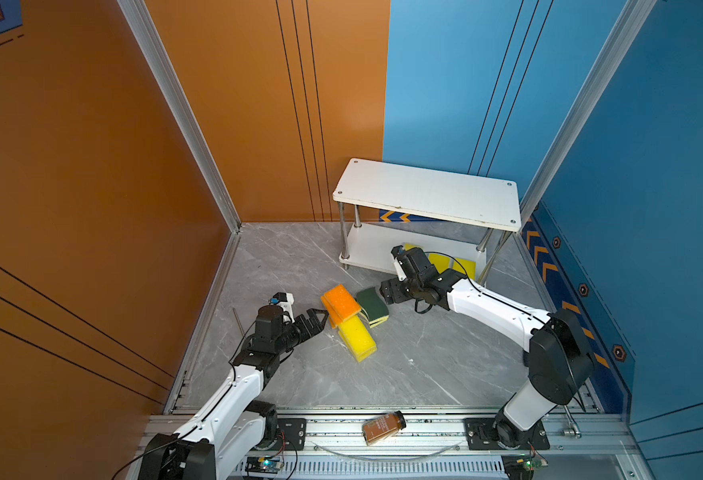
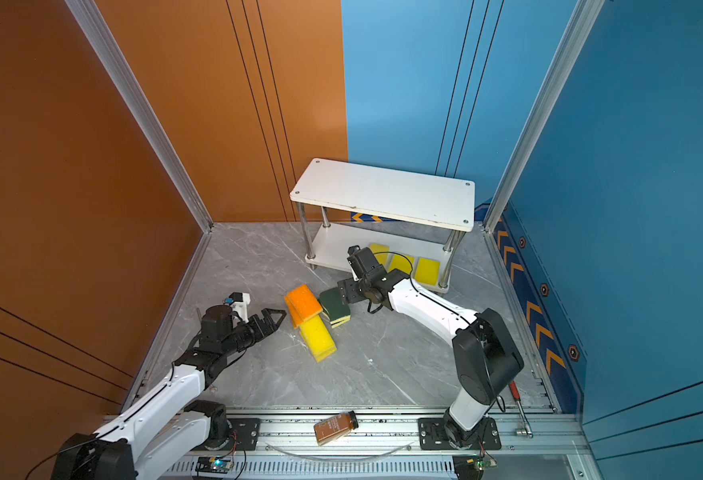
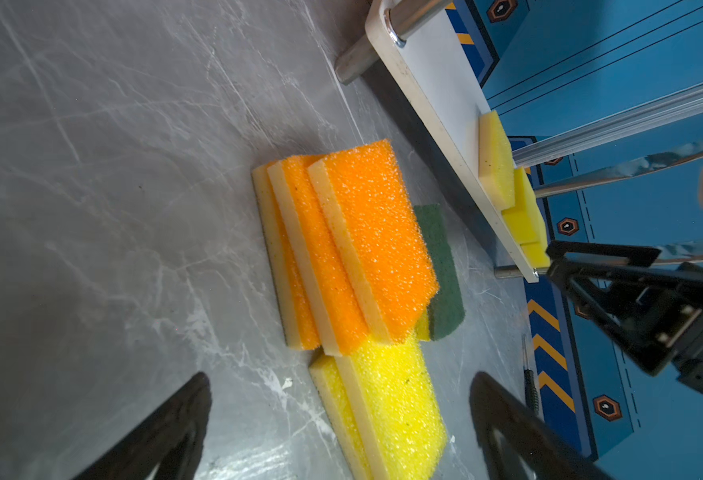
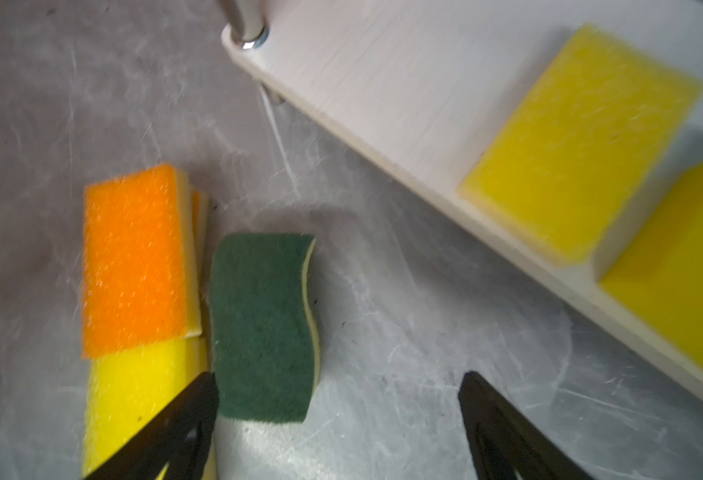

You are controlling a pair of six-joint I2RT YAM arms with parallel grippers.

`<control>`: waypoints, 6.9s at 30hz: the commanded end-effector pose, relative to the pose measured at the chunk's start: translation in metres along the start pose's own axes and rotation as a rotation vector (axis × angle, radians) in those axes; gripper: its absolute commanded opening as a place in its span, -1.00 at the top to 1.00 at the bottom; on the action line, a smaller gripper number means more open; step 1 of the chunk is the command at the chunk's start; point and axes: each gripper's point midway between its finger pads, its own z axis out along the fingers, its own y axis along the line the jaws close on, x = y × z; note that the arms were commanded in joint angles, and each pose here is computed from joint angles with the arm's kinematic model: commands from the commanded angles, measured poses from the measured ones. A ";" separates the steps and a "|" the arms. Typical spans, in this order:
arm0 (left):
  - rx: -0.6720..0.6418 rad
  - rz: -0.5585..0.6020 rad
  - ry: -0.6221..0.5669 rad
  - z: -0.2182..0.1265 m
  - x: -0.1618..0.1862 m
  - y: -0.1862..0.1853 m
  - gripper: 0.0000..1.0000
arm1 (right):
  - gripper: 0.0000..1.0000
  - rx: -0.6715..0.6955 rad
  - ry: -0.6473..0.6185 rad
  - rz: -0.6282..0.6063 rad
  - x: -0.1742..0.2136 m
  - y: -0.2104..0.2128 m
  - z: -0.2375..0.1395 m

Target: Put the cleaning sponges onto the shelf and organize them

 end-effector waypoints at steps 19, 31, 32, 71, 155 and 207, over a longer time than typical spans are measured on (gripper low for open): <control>-0.272 0.036 0.132 0.003 0.060 -0.019 -0.96 | -0.80 0.043 0.031 -0.108 0.082 0.024 0.008; -0.291 0.052 0.151 0.008 0.065 -0.019 -0.96 | -0.80 0.077 0.022 -0.114 0.088 0.031 0.017; -0.295 0.051 0.150 0.008 0.065 -0.018 -0.95 | -0.80 0.075 0.021 -0.114 0.087 0.034 0.019; -0.309 0.205 0.221 0.006 0.093 -0.028 -0.96 | -0.77 -0.025 0.005 -0.029 0.086 0.025 0.003; -0.496 0.482 0.407 0.017 0.126 -0.068 -0.35 | -0.76 0.037 0.026 0.071 0.102 -0.021 0.010; -0.299 0.829 0.126 0.120 -0.032 -0.180 -0.31 | -0.77 0.117 -0.006 0.141 0.125 -0.056 -0.023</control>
